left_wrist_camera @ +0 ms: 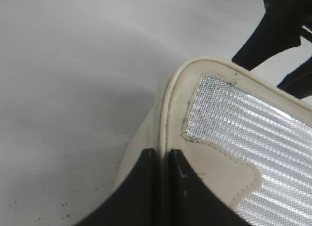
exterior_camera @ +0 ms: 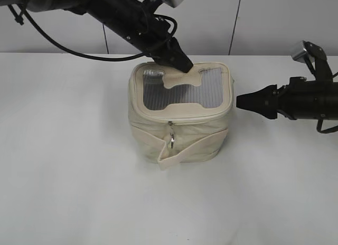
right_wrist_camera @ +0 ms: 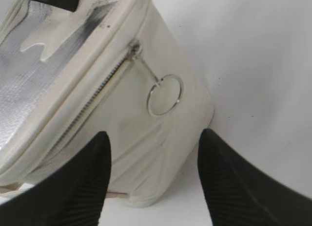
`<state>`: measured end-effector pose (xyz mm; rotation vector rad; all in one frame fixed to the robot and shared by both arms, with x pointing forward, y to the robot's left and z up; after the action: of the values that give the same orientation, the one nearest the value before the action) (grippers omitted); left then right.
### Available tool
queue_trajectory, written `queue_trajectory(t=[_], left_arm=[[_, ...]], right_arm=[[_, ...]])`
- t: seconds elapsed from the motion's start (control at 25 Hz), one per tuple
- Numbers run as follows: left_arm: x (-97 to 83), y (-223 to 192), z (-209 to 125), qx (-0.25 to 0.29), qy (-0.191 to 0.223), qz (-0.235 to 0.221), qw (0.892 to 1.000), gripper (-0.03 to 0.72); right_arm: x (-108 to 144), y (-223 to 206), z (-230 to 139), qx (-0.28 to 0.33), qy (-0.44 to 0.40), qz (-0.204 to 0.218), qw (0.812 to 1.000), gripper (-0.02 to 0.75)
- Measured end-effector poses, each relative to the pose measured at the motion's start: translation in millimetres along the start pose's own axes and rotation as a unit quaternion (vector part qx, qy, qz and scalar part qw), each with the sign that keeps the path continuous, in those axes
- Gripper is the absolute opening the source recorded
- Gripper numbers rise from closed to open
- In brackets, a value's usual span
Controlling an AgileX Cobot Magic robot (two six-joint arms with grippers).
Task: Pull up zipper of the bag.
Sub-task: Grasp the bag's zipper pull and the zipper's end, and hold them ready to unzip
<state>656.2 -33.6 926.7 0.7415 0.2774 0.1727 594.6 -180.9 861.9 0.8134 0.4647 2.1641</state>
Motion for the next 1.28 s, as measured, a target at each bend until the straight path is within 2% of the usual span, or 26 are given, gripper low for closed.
queue_trajectory(t=[0.2, 0.4, 0.92, 1.0, 1.12, 1.16, 1.24, 1.28], left_arm=[[0.1, 0.0, -0.2, 0.0, 0.0, 0.0, 1.0, 0.044], [0.2, 0.0, -0.4, 0.001, 0.0, 0.001, 1.0, 0.044], [1.7, 0.2, -0.2, 0.001, -0.001, 0.005, 1.0, 0.042], [1.7, 0.2, -0.2, 0.001, 0.0, 0.005, 1.0, 0.043], [1.8, -0.2, -0.6, 0.002, 0.0, 0.005, 1.0, 0.043], [1.8, -0.2, -0.6, 0.002, 0.0, 0.005, 1.0, 0.043], [1.8, -0.6, -0.7, 0.001, 0.001, 0.004, 1.0, 0.043], [1.9, -0.4, -0.4, 0.001, 0.0, 0.004, 1.0, 0.043]], right_arm=[[-5.5, -9.8, 4.9, -0.001, 0.002, 0.004, 1.0, 0.453], [2.5, -20.7, -1.9, 0.014, 0.008, 0.015, 1.0, 0.452], [-8.7, -42.8, 18.7, 0.032, 0.064, -0.055, 0.996, 0.437], [-10.9, -46.0, 20.6, 0.031, 0.065, -0.056, 0.996, 0.411], [-14.7, -53.0, 18.2, 0.035, 0.062, -0.055, 0.996, 0.332], [-15.1, -54.7, 17.4, 0.037, 0.062, -0.054, 0.996, 0.28], [-15.0, -56.7, 15.7, 0.039, 0.061, -0.052, 0.996, 0.125], [-14.5, -56.8, 15.8, 0.038, 0.061, -0.051, 0.996, 0.084]])
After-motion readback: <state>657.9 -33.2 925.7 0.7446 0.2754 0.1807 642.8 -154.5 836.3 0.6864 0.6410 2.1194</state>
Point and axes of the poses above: a point on each arm's last joint axis where the gripper is mounted, y pointing back along that axis away from the gripper, x along the wrist's bending axis when the last joint is at zero, z = x × y, the point moved 9 cm from there along -y, pointing out along that axis toward the gripper, and after that the axes turned 1 degree about y, right-handed, at the moved point
